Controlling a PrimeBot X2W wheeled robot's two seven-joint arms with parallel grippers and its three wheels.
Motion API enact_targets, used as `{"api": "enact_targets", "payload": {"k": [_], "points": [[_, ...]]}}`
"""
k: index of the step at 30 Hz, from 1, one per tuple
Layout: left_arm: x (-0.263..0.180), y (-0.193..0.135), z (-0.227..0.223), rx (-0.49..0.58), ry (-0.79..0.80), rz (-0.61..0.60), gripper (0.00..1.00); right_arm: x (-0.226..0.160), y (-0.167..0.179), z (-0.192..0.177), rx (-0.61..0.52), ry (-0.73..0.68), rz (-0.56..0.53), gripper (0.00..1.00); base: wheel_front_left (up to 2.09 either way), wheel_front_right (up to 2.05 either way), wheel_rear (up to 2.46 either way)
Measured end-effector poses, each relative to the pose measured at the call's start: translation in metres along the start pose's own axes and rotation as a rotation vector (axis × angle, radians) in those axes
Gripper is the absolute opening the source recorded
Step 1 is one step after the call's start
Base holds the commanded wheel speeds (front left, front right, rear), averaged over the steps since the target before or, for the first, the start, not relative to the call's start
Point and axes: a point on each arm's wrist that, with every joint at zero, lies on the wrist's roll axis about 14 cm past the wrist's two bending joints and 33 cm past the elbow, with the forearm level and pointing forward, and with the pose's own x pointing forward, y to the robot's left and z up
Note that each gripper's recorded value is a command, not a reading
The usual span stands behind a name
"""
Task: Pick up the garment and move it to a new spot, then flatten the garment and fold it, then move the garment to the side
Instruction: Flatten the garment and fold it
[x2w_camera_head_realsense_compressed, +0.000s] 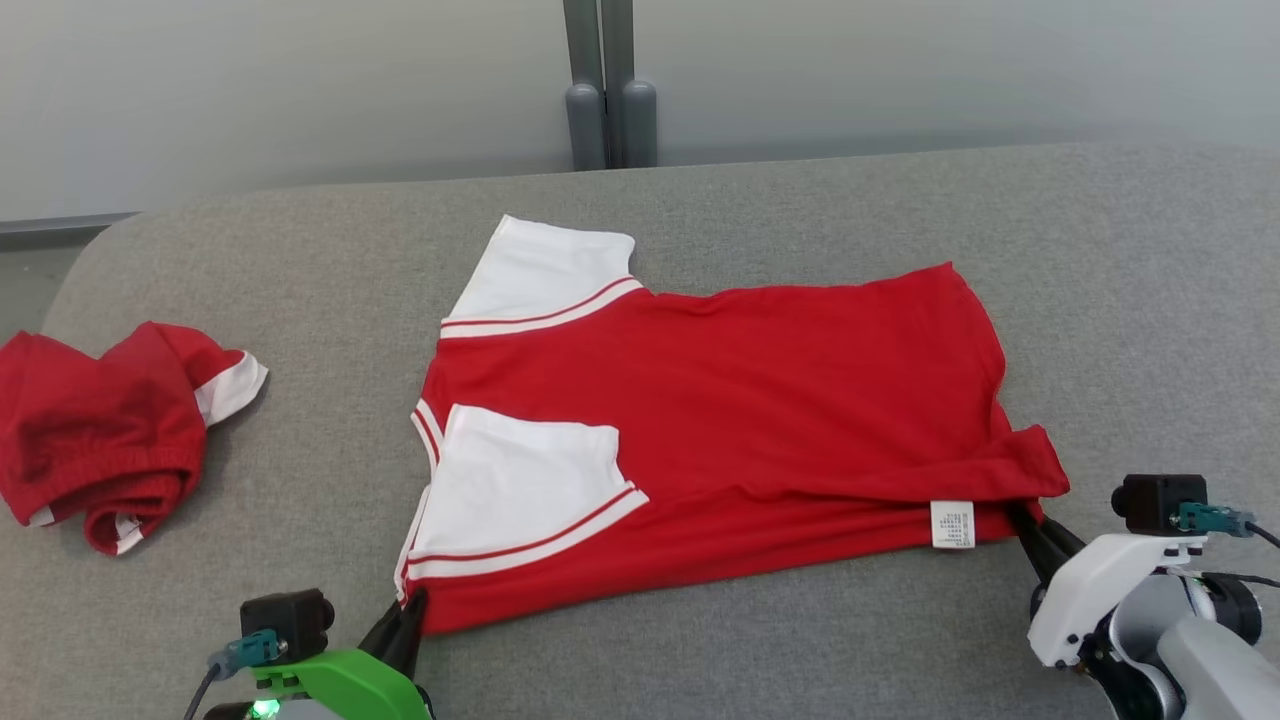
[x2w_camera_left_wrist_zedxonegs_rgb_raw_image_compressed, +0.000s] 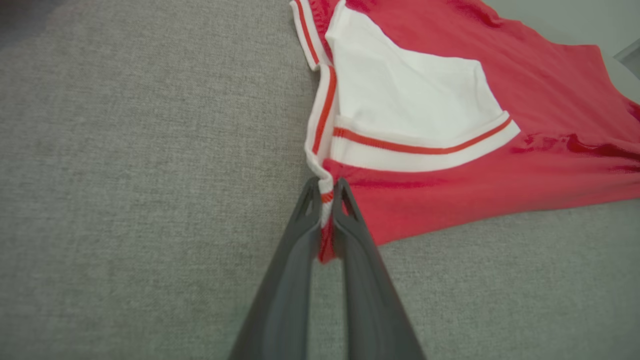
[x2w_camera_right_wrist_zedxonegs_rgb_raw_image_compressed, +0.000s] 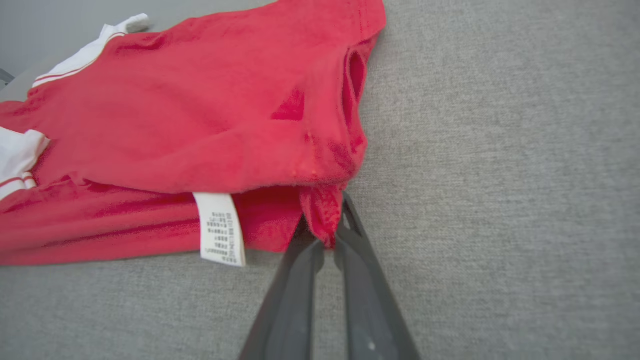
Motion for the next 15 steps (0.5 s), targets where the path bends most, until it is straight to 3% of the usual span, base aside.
{"api": "enact_targets", "payload": {"k": [15], "points": [[-0.040,-0.008,-0.024,0.018,0.175,-0.016,0.00,-0.042,-0.016,-0.038,0.083,0.183,-0.012,0.00,0.00,0.00,0.00]]}}
